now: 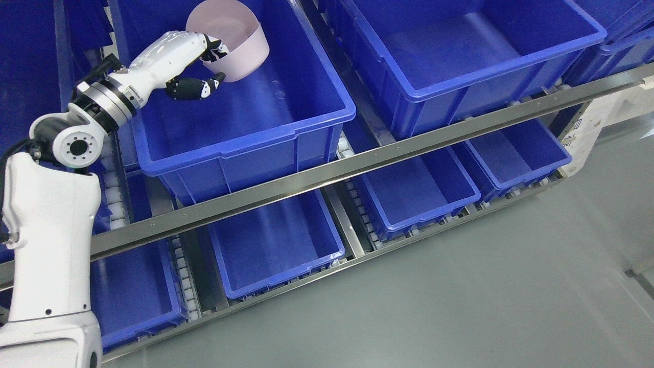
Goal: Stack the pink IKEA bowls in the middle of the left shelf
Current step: 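Lower the stacked bowls into the middle blue bin and open the left hand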
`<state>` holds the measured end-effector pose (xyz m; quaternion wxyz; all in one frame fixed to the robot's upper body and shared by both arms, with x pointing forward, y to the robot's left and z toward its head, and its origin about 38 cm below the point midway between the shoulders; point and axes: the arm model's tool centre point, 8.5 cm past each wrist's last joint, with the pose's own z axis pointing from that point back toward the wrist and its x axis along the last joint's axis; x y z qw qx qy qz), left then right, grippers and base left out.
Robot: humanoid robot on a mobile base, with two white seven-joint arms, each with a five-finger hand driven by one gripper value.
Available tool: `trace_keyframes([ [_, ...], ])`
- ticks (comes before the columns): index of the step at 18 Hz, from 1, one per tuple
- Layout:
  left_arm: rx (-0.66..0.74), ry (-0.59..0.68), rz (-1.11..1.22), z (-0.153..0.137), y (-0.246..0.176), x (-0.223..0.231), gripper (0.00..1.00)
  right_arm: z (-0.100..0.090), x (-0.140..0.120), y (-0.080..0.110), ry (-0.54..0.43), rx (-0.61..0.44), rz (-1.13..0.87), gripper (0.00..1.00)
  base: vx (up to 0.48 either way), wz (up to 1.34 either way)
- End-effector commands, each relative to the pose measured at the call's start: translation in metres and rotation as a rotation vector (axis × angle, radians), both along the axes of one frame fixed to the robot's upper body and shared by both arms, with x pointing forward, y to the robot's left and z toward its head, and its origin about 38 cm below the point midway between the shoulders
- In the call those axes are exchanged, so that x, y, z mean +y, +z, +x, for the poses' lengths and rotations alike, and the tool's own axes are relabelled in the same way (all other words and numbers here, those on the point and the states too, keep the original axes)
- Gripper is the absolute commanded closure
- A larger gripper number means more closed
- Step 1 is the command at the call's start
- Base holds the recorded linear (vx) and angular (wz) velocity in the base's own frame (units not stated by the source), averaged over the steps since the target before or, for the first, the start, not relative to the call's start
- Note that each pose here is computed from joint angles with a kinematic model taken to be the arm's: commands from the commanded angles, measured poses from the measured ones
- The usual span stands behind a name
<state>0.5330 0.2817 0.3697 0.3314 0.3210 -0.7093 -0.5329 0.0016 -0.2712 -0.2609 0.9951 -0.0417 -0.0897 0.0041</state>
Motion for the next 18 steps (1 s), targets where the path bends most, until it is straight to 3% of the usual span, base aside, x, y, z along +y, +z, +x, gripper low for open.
trace_keyframes([
  [1, 0.13, -0.006, 0.054, 0.017, -0.038, -0.016, 0.92, 0.0, -0.011, 0.001, -0.001, 0.0, -0.018, 0.0, 0.0, 0.0],
  [6, 0.171, 0.042, 0.017, 0.022, -0.045, -0.008, 0.88, 0.0, -0.011, 0.001, -0.002, 0.0, -0.018, 0.0, 0.0, 0.0],
  [9, 0.165, 0.065, -0.015, 0.023, -0.047, -0.005, 0.55, 0.0, -0.011, 0.001, -0.002, 0.0, -0.018, 0.0, 0.0, 0.0],
  [14, 0.092, 0.137, -0.137, 0.025, -0.037, 0.008, 0.16, 0.0, -0.011, 0.001, -0.002, 0.0, -0.018, 0.0, 0.0, 0.0],
  [16, 0.031, 0.135, -0.295, 0.026, -0.03, -0.001, 0.04, 0.0, -0.011, 0.001, -0.001, 0.0, -0.018, 0.0, 0.0, 0.0],
  [18, -0.064, 0.076, -0.67, 0.025, -0.018, -0.024, 0.03, 0.0, -0.011, 0.001, -0.001, 0.0, -0.018, 0.0, 0.0, 0.0],
])
